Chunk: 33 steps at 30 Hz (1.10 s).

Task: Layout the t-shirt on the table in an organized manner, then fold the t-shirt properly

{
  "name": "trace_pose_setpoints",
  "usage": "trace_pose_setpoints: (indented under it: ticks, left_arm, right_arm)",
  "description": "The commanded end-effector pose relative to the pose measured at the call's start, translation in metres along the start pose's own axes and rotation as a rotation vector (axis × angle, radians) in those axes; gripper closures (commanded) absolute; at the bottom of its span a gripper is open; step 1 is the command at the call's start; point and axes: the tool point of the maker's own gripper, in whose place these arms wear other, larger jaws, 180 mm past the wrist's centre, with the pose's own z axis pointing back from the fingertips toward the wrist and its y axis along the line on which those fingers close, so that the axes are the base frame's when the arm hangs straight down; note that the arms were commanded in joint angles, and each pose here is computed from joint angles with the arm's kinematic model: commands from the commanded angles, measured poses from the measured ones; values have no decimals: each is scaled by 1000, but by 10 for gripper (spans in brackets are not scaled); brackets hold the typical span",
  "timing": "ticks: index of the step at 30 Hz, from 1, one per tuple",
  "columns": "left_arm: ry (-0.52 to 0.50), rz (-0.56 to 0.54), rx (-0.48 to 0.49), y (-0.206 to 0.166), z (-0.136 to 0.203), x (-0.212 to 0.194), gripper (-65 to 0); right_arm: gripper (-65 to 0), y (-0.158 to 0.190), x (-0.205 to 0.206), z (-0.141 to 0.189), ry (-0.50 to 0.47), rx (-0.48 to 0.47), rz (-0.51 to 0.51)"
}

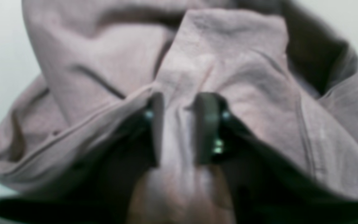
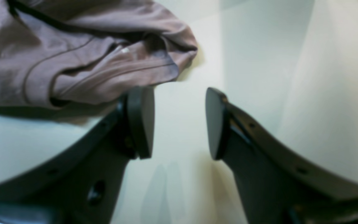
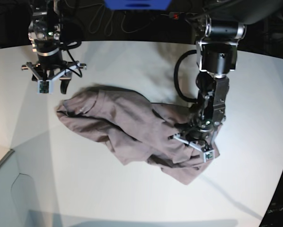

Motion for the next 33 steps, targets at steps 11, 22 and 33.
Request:
trace_pose_setpoints:
  ticks: [11, 22, 33]
  left_arm:
    - [-56, 4, -27, -11, 4, 19, 0]
    - [-243, -2, -64, -17, 76, 28, 0]
    - [-229, -23, -20, 11, 177, -40, 0]
  right_arm:
    - [-269, 1, 14, -1, -49, 6, 6]
    - [-269, 4, 16, -3, -53, 5, -12]
    - [-267, 2, 25, -7, -73, 0, -14]
